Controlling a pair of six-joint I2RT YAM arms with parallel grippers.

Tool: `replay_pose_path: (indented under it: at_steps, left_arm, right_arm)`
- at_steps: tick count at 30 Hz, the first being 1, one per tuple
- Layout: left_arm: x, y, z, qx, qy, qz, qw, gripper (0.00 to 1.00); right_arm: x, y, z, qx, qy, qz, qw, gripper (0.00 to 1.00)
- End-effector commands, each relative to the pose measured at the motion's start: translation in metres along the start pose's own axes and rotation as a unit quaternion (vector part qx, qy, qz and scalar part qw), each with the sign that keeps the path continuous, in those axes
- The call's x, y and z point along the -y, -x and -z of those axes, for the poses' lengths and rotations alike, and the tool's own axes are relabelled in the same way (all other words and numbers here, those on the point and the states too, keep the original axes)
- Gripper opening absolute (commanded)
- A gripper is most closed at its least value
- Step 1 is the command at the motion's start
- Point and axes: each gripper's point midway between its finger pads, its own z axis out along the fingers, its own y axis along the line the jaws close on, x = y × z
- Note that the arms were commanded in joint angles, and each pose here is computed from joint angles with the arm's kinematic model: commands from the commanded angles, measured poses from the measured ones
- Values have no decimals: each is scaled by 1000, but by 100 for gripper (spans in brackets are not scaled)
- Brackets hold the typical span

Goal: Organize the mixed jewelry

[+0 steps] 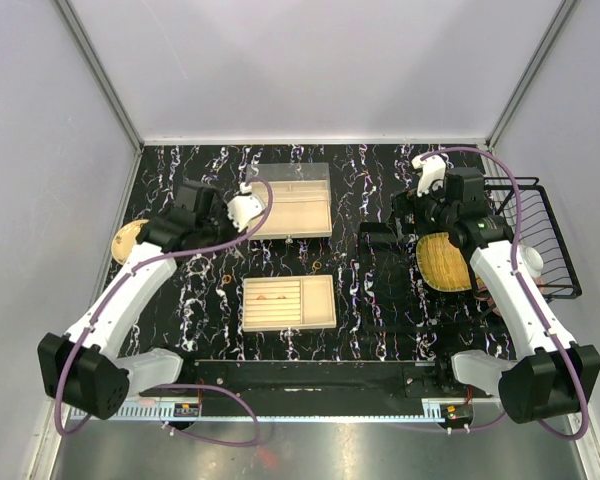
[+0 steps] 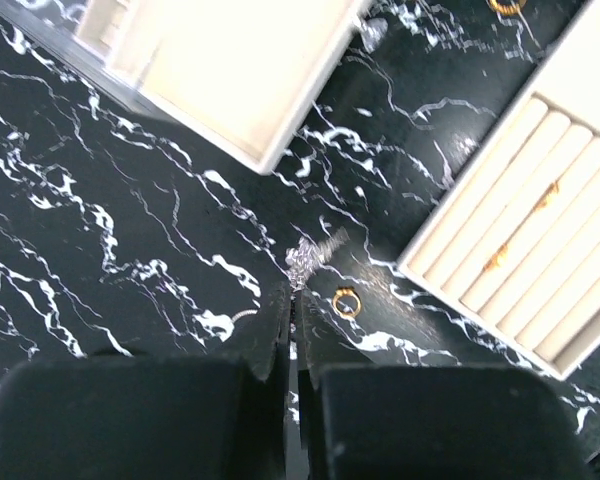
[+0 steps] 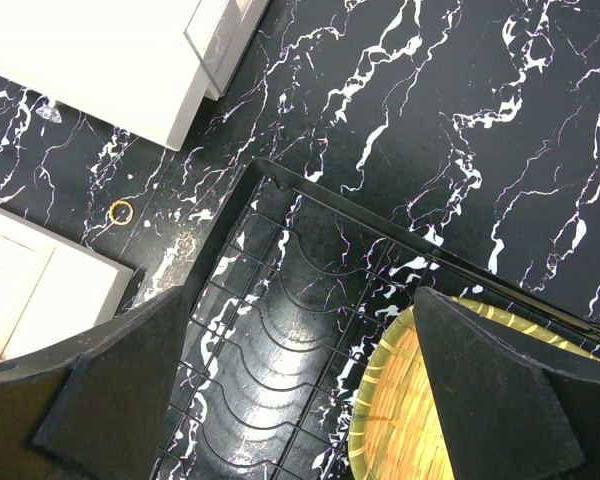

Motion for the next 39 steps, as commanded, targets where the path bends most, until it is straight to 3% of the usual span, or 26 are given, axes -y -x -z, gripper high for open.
replay_pose_path:
  at_steps: [1, 7, 16, 26, 39]
  left_arm:
    - [-23, 44, 2, 42, 12, 5, 999, 0]
    - [-46, 80, -8, 63, 16, 14, 998, 0]
    - [-65, 102, -34, 62, 24, 14, 998, 0]
    - [-75, 97, -71, 40, 27, 6, 999, 0]
    - [-75, 103, -80, 40, 27, -3, 999, 0]
  right_arm:
    - [5, 10, -3, 15, -14, 17, 1000, 100]
    - [8, 8, -6, 10, -18, 17, 1000, 100]
    - [9, 5, -9, 6, -21, 17, 1000, 100]
    - [12, 0, -12, -3, -27, 17, 999, 100]
    - [13, -3, -14, -8, -29, 17, 999, 100]
